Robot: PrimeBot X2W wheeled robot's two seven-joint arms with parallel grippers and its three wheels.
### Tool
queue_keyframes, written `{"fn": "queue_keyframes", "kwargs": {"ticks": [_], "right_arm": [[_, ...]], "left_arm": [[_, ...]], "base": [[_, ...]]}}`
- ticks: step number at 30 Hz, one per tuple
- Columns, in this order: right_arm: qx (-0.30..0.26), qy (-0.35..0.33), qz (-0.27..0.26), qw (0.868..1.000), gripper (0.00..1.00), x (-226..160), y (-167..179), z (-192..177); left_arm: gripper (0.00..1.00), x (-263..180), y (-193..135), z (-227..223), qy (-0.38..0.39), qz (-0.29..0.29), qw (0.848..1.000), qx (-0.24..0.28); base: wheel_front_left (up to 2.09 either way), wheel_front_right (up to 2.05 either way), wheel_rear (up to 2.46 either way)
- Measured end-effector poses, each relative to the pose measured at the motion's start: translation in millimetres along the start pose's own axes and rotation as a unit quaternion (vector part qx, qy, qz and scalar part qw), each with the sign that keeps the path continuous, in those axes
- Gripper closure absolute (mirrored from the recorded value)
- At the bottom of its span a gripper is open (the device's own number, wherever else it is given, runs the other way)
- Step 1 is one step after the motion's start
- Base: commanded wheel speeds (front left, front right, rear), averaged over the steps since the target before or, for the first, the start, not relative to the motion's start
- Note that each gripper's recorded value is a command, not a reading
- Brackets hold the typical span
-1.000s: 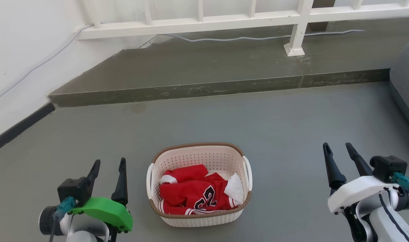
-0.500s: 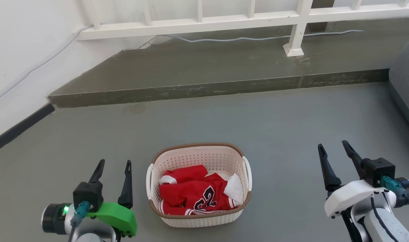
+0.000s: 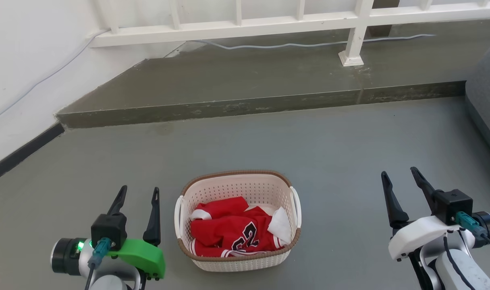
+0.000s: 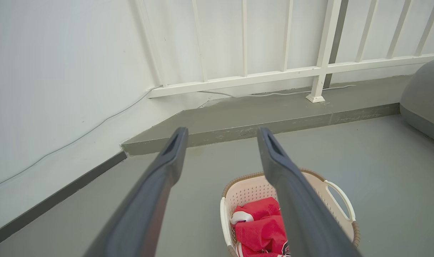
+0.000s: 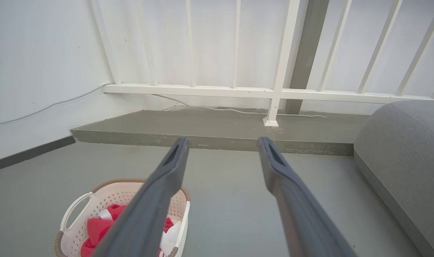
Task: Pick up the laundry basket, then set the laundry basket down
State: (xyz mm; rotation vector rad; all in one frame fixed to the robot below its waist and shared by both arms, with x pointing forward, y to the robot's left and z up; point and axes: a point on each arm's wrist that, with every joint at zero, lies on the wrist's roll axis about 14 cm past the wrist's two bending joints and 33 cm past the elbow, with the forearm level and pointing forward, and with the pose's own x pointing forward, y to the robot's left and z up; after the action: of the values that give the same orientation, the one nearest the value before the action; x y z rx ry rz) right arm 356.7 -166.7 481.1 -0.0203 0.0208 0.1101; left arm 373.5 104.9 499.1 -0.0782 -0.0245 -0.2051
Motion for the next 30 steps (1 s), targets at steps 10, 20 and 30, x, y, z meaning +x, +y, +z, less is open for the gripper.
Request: {"fn": "queue_keyframes", "kwargs": {"ticks": [10,20,30], "right_arm": [[0.008,0.001,-0.007,1.000,0.00,0.6,-2.4,-1.1],[0.013,0.005,-0.004,1.000,0.00,1.3,-0.1,-3.8],[0.017,0.019,-0.006,1.000,0.00,5.5,-1.1,-12.4]], "left_arm": [[0.00,0.3,0.9,-3.4,0.005,0.005,1.000,-0.006],[0.00,-0.3,1.9,-8.5,0.013,0.007,1.000,-0.007],[0.00,5.5,1.4,-12.9,0.019,0.006,1.000,-0.011]], "base": [[0.00,0.00,0.00],[0.00,0.00,0.00],[0.00,0.00,0.00]]}}
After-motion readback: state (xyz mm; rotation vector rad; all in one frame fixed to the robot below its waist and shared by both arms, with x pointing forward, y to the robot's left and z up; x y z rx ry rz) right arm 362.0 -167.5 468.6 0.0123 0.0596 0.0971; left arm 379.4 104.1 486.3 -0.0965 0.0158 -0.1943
